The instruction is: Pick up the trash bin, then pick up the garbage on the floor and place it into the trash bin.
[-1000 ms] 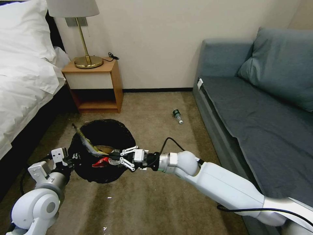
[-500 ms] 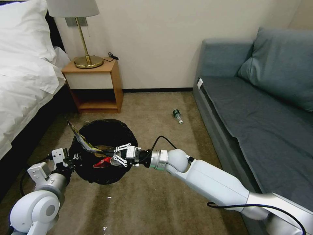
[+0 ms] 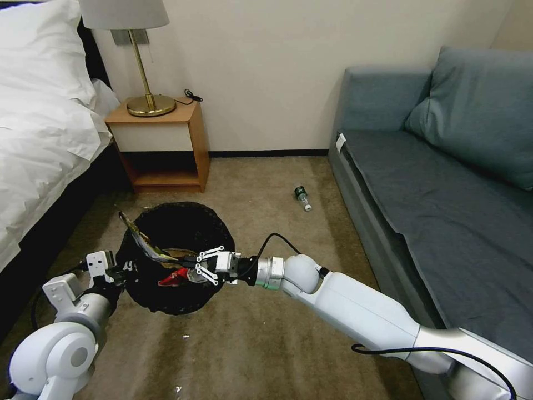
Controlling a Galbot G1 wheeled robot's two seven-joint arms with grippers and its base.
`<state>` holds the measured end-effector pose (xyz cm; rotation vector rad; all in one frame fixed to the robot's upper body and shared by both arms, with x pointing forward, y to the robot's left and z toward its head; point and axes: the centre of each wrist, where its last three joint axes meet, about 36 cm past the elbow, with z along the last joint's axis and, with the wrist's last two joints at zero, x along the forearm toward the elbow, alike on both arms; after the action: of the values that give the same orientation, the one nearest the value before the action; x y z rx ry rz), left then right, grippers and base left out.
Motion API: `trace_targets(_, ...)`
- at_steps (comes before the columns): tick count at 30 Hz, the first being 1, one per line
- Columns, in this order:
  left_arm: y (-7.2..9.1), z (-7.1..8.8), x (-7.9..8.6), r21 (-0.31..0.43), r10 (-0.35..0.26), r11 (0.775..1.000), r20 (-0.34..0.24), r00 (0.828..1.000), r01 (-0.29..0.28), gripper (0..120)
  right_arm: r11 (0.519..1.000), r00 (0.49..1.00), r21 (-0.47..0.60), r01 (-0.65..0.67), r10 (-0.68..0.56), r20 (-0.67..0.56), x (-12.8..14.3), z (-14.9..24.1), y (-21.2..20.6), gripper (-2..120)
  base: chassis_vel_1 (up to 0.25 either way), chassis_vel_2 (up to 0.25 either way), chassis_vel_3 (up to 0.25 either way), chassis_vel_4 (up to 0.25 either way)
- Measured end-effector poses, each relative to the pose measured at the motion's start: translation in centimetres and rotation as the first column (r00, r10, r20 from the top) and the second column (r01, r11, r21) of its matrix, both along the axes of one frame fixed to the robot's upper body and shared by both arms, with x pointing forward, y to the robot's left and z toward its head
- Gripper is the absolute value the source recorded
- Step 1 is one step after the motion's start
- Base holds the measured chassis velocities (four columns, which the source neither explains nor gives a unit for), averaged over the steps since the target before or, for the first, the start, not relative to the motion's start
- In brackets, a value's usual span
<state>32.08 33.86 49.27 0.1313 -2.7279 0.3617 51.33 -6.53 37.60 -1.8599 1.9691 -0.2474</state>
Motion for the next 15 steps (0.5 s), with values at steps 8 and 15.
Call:
trace_targets(8,0.1,-0.1,0.2,-0.005,0.003,1.000,-0.004,1.000,-0.003,0,1.000,0.999,-0.007,0.008,-0.008,0.041,0.6,-0.4,-0.7,17,0.000,0.000,0.000,0.000)
trace_targets(15,0.1,-0.1,0.3,-0.008,0.004,1.000,-0.006,1.000,-0.004,0,0.999,0.998,-0.010,0.031,-0.031,0.055,1.4,0.0,-1.7,42,0.000,0.000,0.000,0.000)
